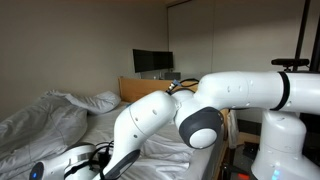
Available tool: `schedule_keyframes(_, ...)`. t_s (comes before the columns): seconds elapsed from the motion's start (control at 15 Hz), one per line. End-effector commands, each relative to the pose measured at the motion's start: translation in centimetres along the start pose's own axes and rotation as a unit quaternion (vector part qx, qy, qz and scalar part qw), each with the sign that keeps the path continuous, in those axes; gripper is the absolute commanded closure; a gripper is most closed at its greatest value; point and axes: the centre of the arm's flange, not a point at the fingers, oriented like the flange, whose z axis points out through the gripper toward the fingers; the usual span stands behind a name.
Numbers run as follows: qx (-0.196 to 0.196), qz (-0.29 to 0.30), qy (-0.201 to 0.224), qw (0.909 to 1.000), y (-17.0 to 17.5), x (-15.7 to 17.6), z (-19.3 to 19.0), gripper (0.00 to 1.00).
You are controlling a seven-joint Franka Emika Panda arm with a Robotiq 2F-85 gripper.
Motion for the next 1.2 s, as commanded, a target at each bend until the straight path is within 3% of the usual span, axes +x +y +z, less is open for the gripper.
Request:
schedule_keyframes(0.0,-0.056,0.001,0.024,0.9982,-2.6,5.2,1.9,0.0)
schedule_keyframes(0.27,-0.07,-0.005,0.017,0.9974,-2.5,5.3,2.9,0.0)
schedule_keyframes(0.67,-0.014,-0.054,-0.038,0.9977,-4.1,3.5,3.3,0.0)
schedule_keyframes(0.8,-0.001,-0.063,-0.035,0.9974,-4.3,3.6,2.6,0.0)
schedule_keyframes(1.13,-0.017,-0.111,0.02,0.9935,-4.8,3.0,0.3,0.0)
